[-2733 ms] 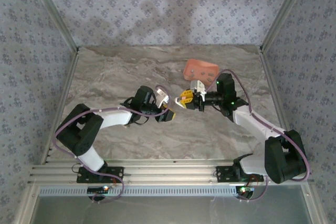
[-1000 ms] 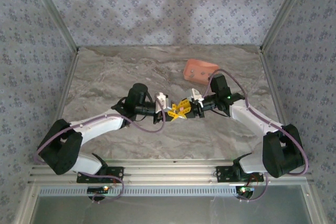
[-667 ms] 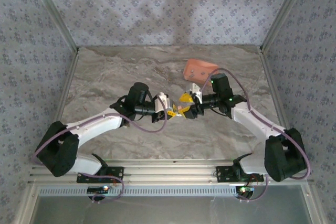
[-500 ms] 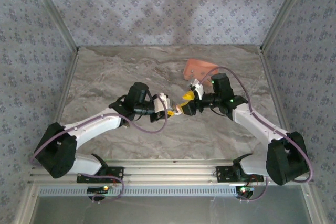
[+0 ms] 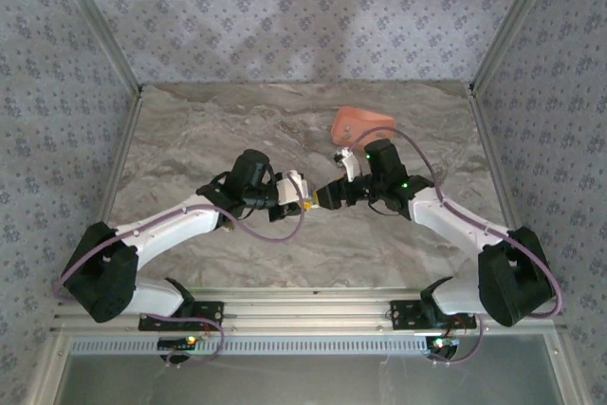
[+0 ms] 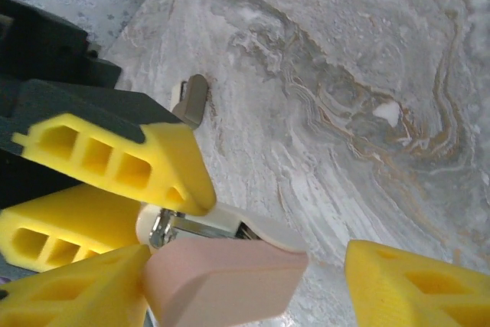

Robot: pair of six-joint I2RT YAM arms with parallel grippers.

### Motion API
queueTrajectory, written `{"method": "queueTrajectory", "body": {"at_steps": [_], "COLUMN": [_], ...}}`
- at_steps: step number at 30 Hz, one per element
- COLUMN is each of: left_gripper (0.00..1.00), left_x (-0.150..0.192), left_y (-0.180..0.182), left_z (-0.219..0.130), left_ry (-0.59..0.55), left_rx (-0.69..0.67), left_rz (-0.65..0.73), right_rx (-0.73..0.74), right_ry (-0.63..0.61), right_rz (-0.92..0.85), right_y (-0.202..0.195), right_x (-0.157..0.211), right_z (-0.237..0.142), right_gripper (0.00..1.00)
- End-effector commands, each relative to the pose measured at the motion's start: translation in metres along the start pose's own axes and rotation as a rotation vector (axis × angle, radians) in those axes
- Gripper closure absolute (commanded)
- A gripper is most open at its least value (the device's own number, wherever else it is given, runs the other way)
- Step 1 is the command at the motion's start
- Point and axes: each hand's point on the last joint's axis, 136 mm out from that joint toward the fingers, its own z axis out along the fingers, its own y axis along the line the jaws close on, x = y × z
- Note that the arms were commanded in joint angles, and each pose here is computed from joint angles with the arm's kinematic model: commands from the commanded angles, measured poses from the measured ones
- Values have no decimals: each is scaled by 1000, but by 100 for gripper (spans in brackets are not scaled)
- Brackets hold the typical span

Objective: Load the staples into the stapler

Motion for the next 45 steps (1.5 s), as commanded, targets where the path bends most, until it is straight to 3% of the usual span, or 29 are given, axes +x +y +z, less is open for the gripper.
{"method": "queueTrajectory", "body": {"at_steps": [1,7,13,18,24,32,39,42,45], "left_gripper": [93,93,93,93,92,92,92,91,84], "left_x": [-26,-30,-38,-39,-43,-52,-51,-50,-45], "left_y": [3,3,4,9,20,24,23,21,22], "left_z": [-8,-9,-10,-7,-6,-1,-1,-1,0], "left_ry": [-61,-80,-146,-171,-243,-351,-351,-351,-326], "left_rx": [-8,-11,-24,-53,-125,-140,-146,-140,-152], "left_rz": [51,54,28,2,-29,-71,-70,-70,-79], "right_rx": [69,105,26,-47,-128,-195,-194,-165,-129], "right_ry": [19,-37,-82,-180,-258,-274,-313,-334,-358], "right_rz": [85,272,375,397,493,559,534,535,524], "right_y": [-20,-61,-71,-63,-55,-42,-39,-42,-44], "right_x": [6,17,18,-1,-16,-30,-40,-41,-44], "right_z": [-2,-15,-14,-29,-43,-33,-41,-45,-51], "right_gripper": [37,41,42,25,21,39,61,76,80]}}
